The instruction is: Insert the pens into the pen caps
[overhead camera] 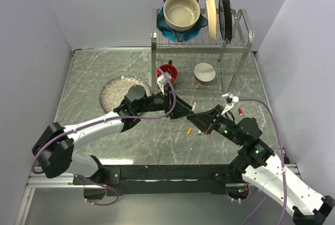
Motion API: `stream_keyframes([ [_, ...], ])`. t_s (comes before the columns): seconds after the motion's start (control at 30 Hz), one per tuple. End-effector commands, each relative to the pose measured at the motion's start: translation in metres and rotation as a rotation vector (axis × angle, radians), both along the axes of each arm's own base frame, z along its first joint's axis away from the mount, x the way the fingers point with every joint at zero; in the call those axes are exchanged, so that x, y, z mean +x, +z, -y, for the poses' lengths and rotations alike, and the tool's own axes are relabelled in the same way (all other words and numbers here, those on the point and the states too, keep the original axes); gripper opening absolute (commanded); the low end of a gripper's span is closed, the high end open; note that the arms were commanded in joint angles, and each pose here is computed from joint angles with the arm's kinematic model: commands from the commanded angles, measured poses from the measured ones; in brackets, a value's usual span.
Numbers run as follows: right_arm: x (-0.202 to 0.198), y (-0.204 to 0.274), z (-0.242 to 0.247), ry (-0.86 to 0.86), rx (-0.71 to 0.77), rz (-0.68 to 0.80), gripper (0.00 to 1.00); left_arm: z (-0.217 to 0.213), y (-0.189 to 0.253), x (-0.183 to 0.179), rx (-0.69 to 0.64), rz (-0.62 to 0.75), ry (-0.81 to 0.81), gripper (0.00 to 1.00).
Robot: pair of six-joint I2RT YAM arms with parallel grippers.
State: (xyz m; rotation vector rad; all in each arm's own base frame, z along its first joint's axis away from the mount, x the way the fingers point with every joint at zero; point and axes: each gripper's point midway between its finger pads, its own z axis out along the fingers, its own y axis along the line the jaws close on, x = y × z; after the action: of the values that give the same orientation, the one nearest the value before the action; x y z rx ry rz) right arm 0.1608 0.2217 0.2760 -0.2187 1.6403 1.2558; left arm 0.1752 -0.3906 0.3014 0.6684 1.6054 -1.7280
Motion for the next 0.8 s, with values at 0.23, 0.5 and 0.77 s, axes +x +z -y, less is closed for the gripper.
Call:
stream_keyframes([
  [0.23,-0.002,0.010,-0.009,0.044,0.047,0.025,0.00,0.007,0.030,-0.010,-0.123,0.028,-0.092,0.29],
  [0.5,0.018,0.008,-0.001,-0.077,0.080,-0.051,0.41,-0.002,0.032,-0.015,-0.126,0.003,-0.110,0.01],
  [0.77,0.066,-0.045,0.022,-0.394,0.046,-0.319,0.53,-0.047,-0.003,0.058,0.209,-0.061,0.327,0.01],
])
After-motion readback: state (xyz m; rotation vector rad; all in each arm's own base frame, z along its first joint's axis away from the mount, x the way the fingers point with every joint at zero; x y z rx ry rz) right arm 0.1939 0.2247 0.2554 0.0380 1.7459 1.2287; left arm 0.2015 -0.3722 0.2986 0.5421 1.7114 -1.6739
